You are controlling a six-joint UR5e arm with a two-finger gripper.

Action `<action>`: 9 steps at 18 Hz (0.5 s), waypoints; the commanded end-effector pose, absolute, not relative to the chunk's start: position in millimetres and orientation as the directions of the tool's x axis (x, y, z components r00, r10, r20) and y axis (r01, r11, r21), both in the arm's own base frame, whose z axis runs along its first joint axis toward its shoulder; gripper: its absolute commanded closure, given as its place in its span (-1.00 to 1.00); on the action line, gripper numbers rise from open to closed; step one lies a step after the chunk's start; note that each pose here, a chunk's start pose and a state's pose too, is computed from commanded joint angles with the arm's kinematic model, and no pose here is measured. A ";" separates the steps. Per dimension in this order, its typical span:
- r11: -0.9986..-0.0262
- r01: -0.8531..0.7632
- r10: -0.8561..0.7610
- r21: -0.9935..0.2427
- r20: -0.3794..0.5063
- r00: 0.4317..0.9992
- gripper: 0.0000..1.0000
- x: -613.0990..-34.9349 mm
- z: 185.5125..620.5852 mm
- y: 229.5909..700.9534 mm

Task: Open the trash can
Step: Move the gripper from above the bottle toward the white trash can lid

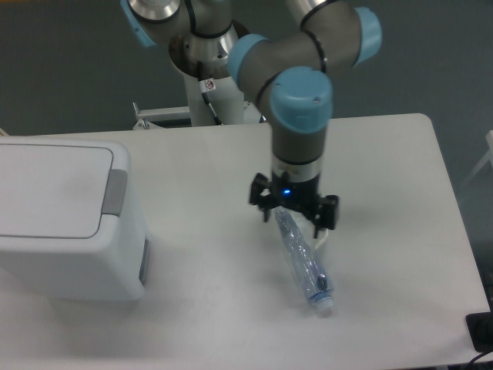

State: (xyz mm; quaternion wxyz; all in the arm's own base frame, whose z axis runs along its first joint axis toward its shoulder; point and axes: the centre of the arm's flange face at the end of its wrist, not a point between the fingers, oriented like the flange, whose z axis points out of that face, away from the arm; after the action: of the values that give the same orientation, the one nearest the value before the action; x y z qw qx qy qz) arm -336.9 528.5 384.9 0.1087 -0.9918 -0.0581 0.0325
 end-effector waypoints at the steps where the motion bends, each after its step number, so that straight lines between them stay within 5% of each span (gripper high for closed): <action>1: -0.950 0.161 0.171 -0.267 -0.016 0.985 -1.00 -329.0 400.4 529.8; 9: -0.847 0.383 0.314 -0.369 0.235 0.920 -1.00 -297.4 465.4 541.9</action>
State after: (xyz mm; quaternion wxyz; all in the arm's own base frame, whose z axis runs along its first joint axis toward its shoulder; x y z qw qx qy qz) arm -297.4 541.9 465.4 0.2087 -0.9573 -0.1820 -0.0830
